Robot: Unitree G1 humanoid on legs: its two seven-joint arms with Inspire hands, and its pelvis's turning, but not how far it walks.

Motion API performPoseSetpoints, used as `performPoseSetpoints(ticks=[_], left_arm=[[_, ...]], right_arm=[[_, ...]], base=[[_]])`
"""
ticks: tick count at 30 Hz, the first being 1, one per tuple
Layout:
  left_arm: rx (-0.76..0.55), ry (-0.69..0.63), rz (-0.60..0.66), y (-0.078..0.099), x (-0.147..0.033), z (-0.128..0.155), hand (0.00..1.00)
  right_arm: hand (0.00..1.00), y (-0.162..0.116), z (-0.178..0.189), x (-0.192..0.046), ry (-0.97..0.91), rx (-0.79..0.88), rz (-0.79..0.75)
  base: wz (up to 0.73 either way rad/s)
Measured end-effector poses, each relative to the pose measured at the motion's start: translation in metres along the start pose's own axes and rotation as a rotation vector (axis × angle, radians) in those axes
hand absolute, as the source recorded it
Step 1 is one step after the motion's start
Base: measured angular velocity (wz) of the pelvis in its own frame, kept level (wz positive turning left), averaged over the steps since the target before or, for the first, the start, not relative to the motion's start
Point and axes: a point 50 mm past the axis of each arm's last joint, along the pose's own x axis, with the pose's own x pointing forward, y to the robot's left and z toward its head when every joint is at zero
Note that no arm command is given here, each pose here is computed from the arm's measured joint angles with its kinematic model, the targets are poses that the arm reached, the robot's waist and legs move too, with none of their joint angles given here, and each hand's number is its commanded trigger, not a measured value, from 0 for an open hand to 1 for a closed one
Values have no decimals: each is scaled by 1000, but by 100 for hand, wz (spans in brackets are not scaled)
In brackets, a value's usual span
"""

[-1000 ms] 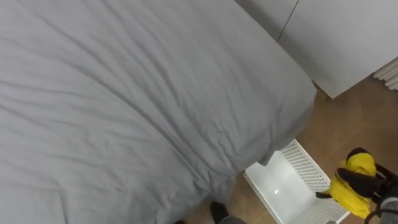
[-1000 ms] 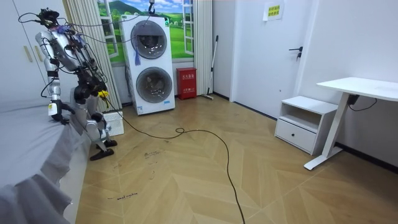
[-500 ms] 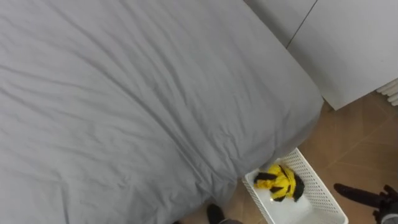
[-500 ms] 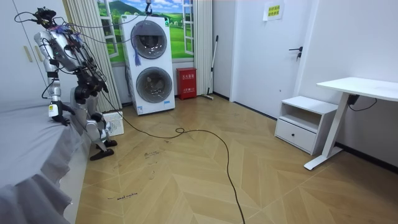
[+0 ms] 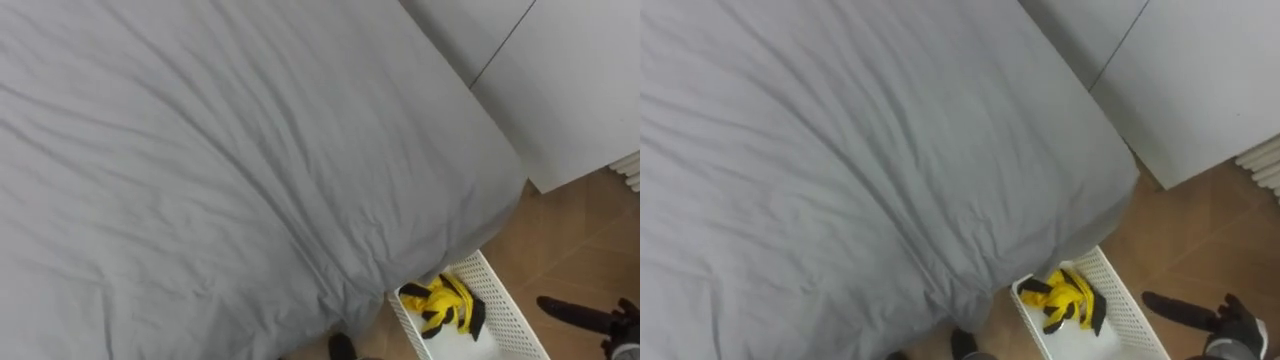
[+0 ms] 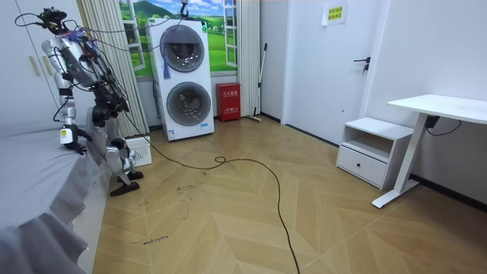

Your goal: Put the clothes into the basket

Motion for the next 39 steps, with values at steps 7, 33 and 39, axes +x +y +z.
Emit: performPoseSetpoints(ticks=[7,33,39], left_arm=[[30,0,8,2,-1,-4,0],[-91,-41,118,-36,-13,-14,0],[-131,-29,116,-44,-16,-18,0]], right_arm=[[0,-3,-12,-3,9,53,12],[0,46,-139,-54,314,-94,307],[0,35,-154,-61,348,-77,260]], base=[[8],[27],[20]])
